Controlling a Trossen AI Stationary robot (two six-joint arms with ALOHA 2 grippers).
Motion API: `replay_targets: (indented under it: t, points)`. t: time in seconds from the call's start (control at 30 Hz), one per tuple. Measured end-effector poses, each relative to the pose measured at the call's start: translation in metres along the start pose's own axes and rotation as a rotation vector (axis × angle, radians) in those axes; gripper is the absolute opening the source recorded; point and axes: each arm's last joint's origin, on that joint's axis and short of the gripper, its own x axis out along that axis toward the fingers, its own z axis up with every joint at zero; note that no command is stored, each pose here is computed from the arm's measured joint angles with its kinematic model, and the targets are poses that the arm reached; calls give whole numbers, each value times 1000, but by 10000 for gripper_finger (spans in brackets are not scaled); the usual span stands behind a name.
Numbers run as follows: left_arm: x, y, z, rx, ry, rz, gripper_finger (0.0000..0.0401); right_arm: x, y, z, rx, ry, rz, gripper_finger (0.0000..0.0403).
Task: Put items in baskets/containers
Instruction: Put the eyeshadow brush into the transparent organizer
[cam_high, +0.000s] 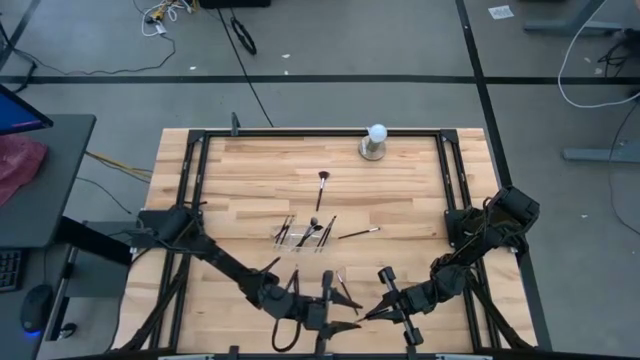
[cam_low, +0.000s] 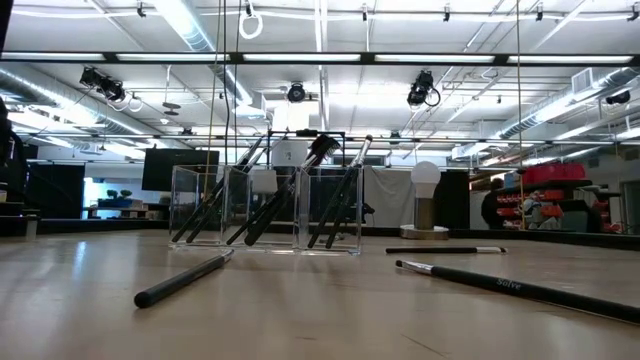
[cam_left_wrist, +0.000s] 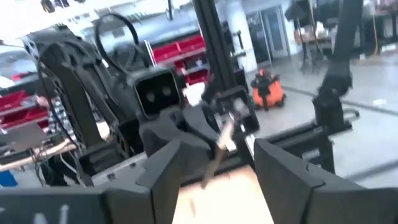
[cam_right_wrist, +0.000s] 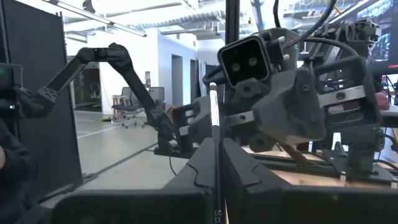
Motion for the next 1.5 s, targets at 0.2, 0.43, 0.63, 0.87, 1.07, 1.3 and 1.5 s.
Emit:
replay_targets:
  t: [0.2, 0.43, 0.63, 0.87, 1.07, 1.3, 1.5]
  points:
    - [3, 2, -4, -3, -28, -12, 151, 0, 0, 0, 0, 0, 1, 7]
    - [3, 2, 0, -23, -76, -53, 92, 0, 0, 0, 0, 0, 1, 7]
    - [3, 1, 0, -23, -88, -79, 44, 0, 0, 0, 0, 0, 1, 8]
    - [3, 1, 0, -20, -93, -86, 9, 0, 0, 0, 0, 1, 0, 8]
    - [3, 1, -1, -20, -82, -95, 9, 0, 1, -4, 3, 39, 4, 25]
    - [2, -2, -1, -50, -69, -105, 8, 0, 0, -10, 47, 99, -51, 100]
    - [-4, -7, 7, -53, -8, -97, 8, -12, 3, -6, 42, 187, -133, 173]
